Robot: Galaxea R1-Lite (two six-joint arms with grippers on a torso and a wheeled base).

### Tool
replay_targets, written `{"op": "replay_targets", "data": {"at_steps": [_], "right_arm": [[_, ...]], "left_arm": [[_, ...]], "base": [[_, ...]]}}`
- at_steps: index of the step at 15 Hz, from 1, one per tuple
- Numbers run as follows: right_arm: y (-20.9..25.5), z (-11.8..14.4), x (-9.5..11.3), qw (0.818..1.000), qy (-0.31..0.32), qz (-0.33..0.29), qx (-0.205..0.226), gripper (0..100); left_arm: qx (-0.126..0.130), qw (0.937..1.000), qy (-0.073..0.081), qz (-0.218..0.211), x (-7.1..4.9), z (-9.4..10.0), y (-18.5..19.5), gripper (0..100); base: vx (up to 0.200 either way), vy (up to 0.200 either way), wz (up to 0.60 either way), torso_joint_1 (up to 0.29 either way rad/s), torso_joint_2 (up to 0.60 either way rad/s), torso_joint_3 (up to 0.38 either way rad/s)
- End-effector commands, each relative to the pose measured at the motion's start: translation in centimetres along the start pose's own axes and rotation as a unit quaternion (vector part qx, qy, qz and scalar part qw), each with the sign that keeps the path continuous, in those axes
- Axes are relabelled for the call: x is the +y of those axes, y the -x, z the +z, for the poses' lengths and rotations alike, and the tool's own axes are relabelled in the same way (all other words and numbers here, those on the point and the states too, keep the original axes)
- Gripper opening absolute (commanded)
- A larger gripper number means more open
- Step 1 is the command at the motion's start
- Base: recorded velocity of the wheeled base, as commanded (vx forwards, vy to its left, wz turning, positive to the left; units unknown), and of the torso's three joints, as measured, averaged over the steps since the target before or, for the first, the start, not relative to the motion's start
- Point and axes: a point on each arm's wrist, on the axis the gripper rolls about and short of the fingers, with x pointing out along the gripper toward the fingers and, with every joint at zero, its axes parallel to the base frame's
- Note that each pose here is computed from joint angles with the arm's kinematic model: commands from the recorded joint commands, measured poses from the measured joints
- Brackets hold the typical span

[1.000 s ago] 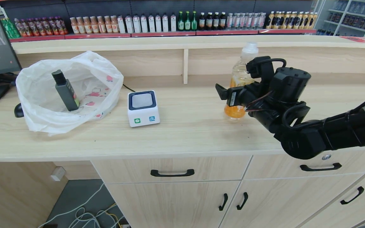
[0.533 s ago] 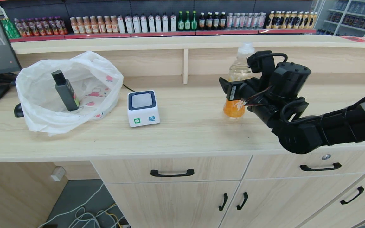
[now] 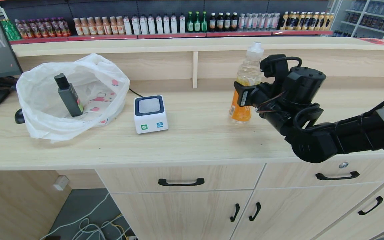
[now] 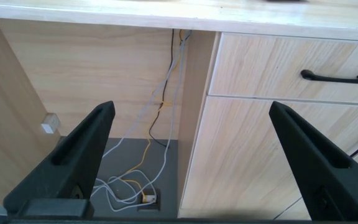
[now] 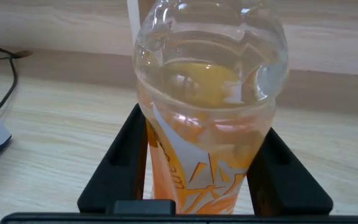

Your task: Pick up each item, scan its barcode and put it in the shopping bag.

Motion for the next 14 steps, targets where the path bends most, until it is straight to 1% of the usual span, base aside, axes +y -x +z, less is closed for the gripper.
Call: {"op": "replay_targets", "data": {"at_steps": [1, 7, 12, 14], "right_arm": [[0.1, 0.1, 0.0, 1.000, -0.002, 0.000, -0.001, 0], [0.2, 0.7, 0.0, 1.000, -0.004, 0.012, -0.010, 0], [0.7, 2.0, -0.2, 1.000, -0.013, 0.011, -0.025, 0], [1.2, 2.1, -0.3, 0.999, -0.015, 0.012, -0.026, 0]], "left_arm": [[0.000, 1.0000, 0.000, 0.000, 0.0, 0.0, 0.0, 100], [0.000, 1.0000, -0.001, 0.000, 0.0, 0.0, 0.0, 100], [0.000, 1.0000, 0.000, 0.000, 0.0, 0.0, 0.0, 100], [0.000, 1.0000, -0.001, -0.001, 0.0, 0.0, 0.0, 100]], "base": [[0.000, 0.000, 0.00, 0.000, 0.00, 0.000], [0.000, 0.000, 0.00, 0.000, 0.00, 0.000], [0.000, 0.000, 0.00, 0.000, 0.00, 0.000], [0.000, 0.000, 0.00, 0.000, 0.00, 0.000]]}}
